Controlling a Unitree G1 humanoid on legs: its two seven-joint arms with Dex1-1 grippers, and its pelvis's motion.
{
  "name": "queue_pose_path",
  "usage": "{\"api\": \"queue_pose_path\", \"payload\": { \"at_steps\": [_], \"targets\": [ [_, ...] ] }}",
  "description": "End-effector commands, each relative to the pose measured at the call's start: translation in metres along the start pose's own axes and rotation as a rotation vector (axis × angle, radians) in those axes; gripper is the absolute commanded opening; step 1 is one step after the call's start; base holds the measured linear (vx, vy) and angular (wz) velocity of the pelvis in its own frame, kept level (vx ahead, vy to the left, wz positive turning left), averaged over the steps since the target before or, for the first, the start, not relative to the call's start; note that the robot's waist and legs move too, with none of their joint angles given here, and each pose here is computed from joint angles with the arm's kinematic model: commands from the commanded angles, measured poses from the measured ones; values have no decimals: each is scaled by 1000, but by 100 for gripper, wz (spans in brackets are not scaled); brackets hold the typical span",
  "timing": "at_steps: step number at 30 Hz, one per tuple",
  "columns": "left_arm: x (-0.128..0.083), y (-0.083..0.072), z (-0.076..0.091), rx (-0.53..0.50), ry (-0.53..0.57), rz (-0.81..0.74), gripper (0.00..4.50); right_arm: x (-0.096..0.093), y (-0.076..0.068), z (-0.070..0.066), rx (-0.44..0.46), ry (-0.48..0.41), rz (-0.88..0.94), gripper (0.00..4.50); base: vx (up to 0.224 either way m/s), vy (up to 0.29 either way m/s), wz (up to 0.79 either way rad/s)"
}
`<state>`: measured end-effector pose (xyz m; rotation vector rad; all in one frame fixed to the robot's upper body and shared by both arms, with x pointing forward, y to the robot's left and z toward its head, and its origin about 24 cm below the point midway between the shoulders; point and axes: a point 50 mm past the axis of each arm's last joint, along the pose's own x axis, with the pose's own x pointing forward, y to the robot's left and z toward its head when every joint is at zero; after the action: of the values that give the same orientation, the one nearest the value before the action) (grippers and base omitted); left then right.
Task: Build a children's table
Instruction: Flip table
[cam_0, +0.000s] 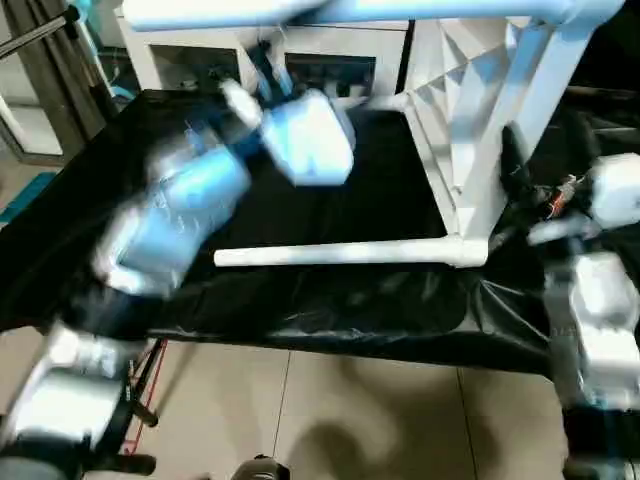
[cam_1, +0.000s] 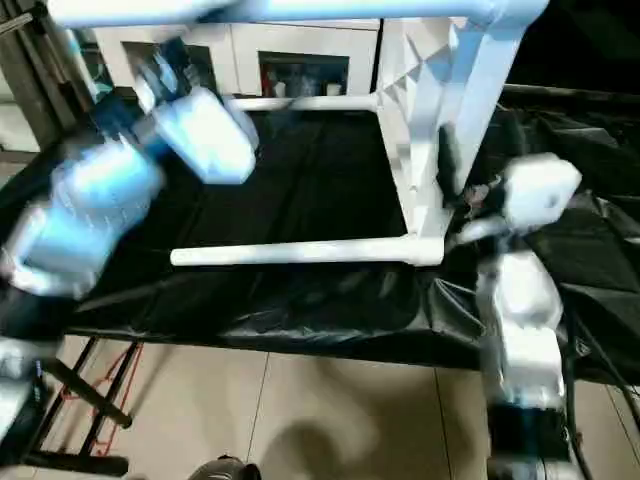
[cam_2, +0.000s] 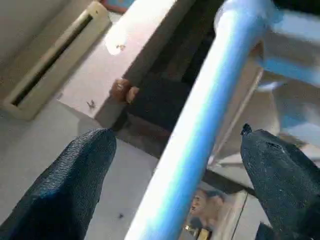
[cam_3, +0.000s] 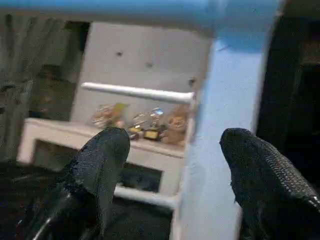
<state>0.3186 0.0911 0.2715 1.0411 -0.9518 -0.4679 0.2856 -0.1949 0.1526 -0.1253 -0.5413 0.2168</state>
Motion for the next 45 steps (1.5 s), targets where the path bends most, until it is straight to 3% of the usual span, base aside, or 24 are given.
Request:
{"api": "queue_pose_path", "payload": {
  "at_steps": [1,2,4,10,17,19,21,23,33,34,38,40,45],
  "targets": [
    [1,-2,-10,28,53,-15,450,1,11,2,8,-1,70,337,0,0,0],
    [4,-2,-15,38,81,-13,450,2,25,1,28,11,157,337,0,0,0],
    [6,-2,-19,50,101,-12,450,3,33,2,50,11,207,337,0,0,0],
    [12,0,-33,86,177,-6,450,4,42,2,66,12,251,337,0,0,0],
    [23,4,-35,74,181,27,450,3,50,3,101,17,287,337,0,0,0],
    [23,3,-35,72,180,25,422,2,52,3,105,17,295,348,0,0,0],
    [24,3,-35,67,178,27,422,2,54,3,109,17,303,348,0,0,0],
    [24,3,-36,68,179,31,384,1,55,3,111,17,307,348,0,0,0],
    [28,4,-39,77,192,18,325,-5,64,1,116,29,327,348,0,0,0],
    [28,5,-42,78,206,17,293,-5,65,1,122,28,330,348,0,0,0],
    [29,9,-47,78,238,22,289,-6,66,-1,124,31,340,348,0,0,0],
    [29,9,-47,77,240,22,257,-6,67,-1,124,32,341,348,0,0,0],
    [31,8,-47,24,258,-7,236,-7,68,-1,123,34,345,348,0,0,0]
  ]
}}
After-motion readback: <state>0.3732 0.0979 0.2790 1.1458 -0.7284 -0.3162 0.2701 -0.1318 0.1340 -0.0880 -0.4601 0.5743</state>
